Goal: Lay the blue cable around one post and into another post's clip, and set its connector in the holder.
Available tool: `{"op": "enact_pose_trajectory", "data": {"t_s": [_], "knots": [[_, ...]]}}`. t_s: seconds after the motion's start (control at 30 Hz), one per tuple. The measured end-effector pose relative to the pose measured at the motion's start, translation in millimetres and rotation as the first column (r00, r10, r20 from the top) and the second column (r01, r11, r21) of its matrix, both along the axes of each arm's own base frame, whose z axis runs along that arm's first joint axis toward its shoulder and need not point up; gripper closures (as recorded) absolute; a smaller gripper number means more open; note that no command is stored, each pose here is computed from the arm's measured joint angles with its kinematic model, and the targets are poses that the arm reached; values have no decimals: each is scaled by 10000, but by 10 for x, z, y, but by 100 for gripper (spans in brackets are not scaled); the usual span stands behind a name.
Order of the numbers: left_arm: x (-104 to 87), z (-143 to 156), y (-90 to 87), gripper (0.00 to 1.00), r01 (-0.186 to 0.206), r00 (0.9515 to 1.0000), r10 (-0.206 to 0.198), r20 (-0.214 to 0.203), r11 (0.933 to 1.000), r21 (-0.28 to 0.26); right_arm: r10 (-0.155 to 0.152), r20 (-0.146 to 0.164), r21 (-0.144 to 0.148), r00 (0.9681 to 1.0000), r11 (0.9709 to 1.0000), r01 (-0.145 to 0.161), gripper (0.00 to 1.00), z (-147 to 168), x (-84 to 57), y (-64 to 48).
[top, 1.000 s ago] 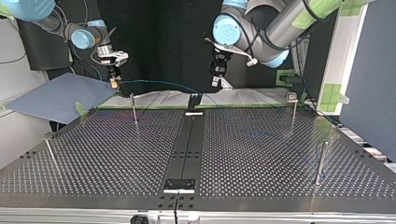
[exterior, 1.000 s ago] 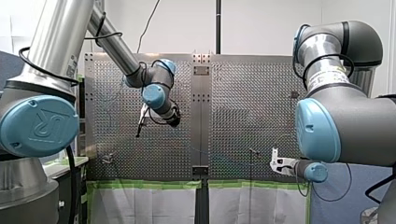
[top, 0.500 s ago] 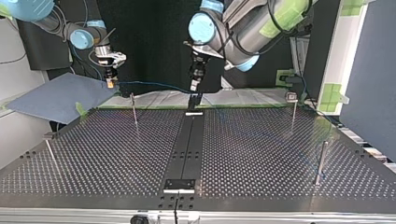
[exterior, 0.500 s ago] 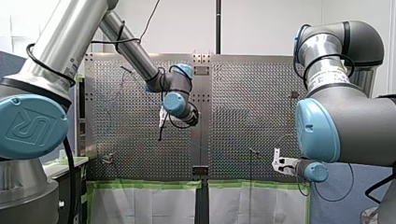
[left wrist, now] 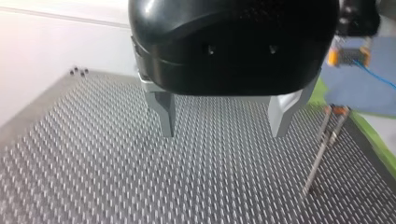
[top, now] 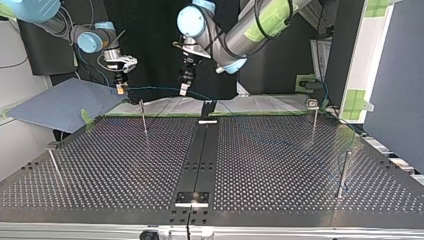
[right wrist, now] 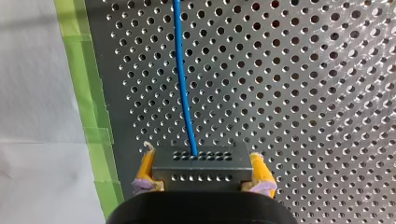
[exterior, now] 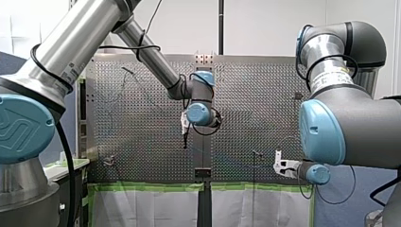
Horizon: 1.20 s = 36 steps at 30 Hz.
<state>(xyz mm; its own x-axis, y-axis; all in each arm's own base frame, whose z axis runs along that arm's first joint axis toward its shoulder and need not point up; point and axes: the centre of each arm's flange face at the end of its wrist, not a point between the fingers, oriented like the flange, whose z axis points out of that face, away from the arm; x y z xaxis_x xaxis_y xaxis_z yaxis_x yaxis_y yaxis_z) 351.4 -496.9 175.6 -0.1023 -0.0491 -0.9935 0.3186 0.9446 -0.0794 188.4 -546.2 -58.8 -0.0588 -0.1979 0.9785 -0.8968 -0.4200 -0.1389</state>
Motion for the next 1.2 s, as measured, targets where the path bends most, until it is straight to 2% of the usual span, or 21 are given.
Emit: {"op": "enact_pose_trajectory", "data": {"t_s": [0.27,0.5,0.6,0.77,1.0,1.2], "knots": [[-156,-108,-496,0,710,9966,-684,462,9958,-584,-6,13,21,10000,10000,6,100,2,2,2],[-347,-224,-894,0,1311,9897,-1240,711,9858,-1052,-19,15,36,10000,10000,19,100,0,1,2],[-371,-267,-1012,0,1449,9874,-1352,827,9815,-1249,-16,14,51,10000,10000,16,100,-2,5,5],[-240,-371,-1071,0,1299,9888,-1161,935,9788,-1585,-4,12,66,10000,10000,4,100,-5,13,10],[34,-719,-935,0,869,9947,-781,665,9861,-1419,19,-16,98,10000,10000,-19,100,-8,23,20],[63,-1020,-882,0,803,9963,-765,403,9914,-1035,24,-28,107,10000,9999,-24,100,-9,25,22]]}}
